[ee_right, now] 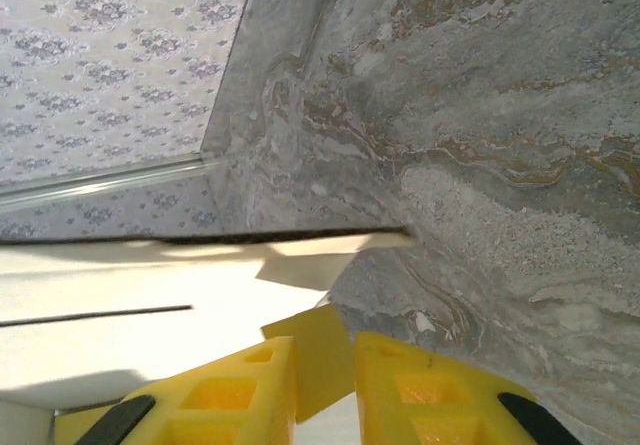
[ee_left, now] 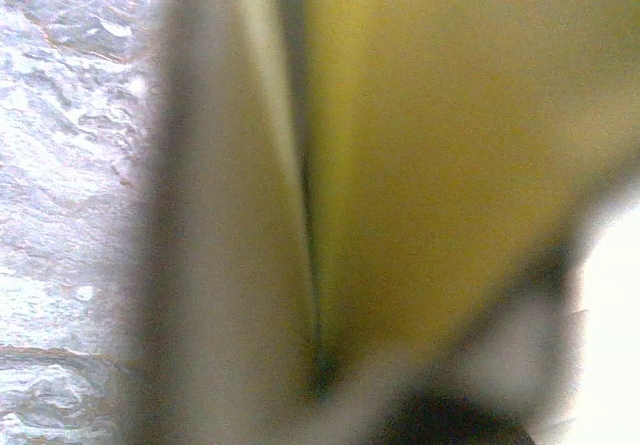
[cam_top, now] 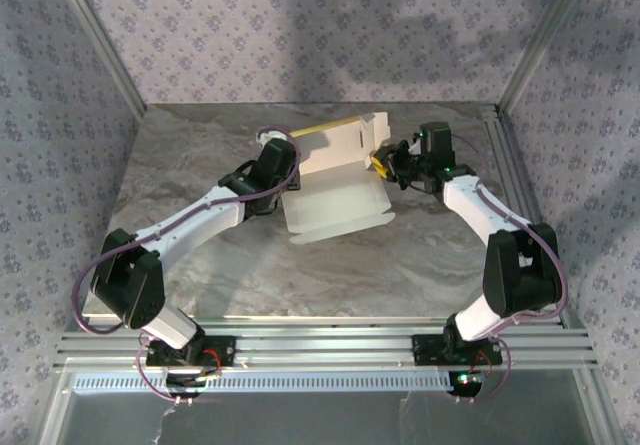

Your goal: Fold the paper box

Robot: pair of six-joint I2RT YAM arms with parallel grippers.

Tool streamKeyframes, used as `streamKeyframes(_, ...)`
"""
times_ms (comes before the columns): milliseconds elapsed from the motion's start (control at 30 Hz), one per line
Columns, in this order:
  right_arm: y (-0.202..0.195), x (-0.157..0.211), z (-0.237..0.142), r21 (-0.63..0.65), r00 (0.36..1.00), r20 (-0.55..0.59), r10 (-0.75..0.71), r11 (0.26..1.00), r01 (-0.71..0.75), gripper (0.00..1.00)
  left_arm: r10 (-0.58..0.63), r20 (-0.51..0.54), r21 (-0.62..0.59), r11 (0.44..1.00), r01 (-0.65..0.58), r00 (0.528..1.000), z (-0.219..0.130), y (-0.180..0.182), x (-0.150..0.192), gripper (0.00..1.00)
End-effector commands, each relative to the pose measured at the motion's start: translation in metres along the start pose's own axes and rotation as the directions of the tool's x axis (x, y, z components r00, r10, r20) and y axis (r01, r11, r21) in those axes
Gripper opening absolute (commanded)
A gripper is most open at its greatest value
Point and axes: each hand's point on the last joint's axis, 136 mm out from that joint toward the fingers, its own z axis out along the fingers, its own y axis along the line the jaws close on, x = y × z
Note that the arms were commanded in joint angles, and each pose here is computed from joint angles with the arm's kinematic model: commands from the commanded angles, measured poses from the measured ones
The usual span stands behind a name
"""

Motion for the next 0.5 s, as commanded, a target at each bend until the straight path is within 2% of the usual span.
streamKeyframes(0,0.021,0.012,-0.002,-0.04,0.997,-0.046,-0.061,0.997,0.059,0.22,0.002,0.036,0.045,0.999,-0.004,0.999,-0.007,-0.017,-0.017,0.0)
streamKeyframes(267,0.008,0.026,0.021,0.016,0.988,-0.132,-0.085,0.996,0.088,0.15,0.003,0.056,0.07,0.998,-0.007,0.998,-0.012,-0.023,-0.023,0.0)
streamKeyframes(467,0.006,0.025,0.027,0.067,0.986,-0.137,-0.092,0.992,0.102,0.12,0.0,0.092,0.083,0.996,-0.007,0.996,-0.021,-0.022,-0.031,0.0)
